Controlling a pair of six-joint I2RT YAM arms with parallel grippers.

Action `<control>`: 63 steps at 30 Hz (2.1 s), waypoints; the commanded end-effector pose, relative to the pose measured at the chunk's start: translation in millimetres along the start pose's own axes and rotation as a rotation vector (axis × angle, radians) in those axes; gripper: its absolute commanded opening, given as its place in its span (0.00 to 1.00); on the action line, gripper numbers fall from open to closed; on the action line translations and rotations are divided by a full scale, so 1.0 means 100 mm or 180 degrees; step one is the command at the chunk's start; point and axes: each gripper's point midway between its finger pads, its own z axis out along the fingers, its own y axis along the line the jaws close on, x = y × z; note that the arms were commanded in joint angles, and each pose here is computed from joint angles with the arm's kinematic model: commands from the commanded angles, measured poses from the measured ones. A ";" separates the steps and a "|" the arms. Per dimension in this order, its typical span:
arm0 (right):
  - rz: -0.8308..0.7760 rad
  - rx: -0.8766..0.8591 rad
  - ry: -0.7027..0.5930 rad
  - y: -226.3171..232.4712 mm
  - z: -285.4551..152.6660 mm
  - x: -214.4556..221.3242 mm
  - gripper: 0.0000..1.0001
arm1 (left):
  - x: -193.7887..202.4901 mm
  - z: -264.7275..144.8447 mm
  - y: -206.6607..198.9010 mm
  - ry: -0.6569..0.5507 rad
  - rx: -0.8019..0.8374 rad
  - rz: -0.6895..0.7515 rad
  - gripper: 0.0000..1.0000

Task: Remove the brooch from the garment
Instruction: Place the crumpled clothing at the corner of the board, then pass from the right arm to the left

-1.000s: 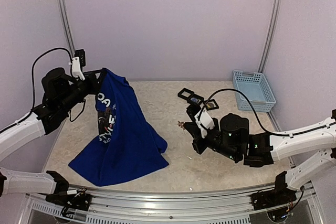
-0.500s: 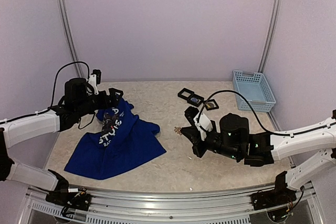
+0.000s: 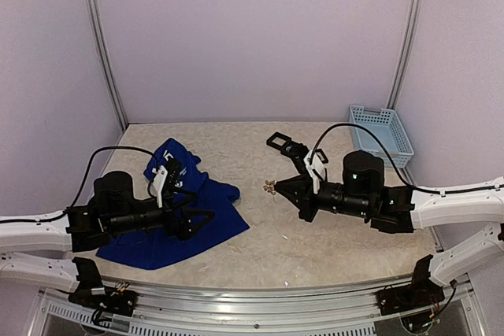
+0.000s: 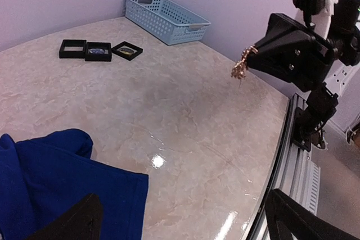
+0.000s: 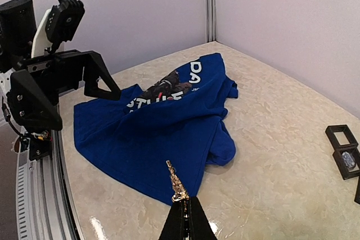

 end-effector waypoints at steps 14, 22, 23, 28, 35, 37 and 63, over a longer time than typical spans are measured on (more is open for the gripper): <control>0.0324 -0.1721 0.0758 0.75 0.33 0.57 0.00 | 0.67 0.35 -0.56 0.0662 0.0866 0.0326 0.99; 0.0333 -0.1882 0.0976 0.89 0.41 0.74 0.00 | 0.68 0.36 -0.70 0.0658 0.1166 0.0266 0.97; 0.0305 -0.1929 0.0998 0.94 0.41 0.76 0.00 | 0.69 0.35 -0.73 0.0663 0.1215 0.0264 0.93; 0.0279 -0.2002 0.1067 1.00 0.42 0.81 0.00 | 0.68 0.33 -0.75 0.0660 0.1247 0.0262 0.61; 0.0275 -0.2026 0.1090 1.02 0.42 0.82 0.00 | 0.71 0.36 -0.75 0.0714 0.1255 0.0241 0.39; 0.0272 -0.2032 0.1094 1.03 0.42 0.82 0.00 | 0.72 0.38 -0.74 0.0742 0.1241 0.0224 0.39; 0.0040 -0.1849 0.0923 1.02 0.37 0.71 0.32 | 0.77 0.40 -0.80 0.0800 0.1382 0.0127 0.00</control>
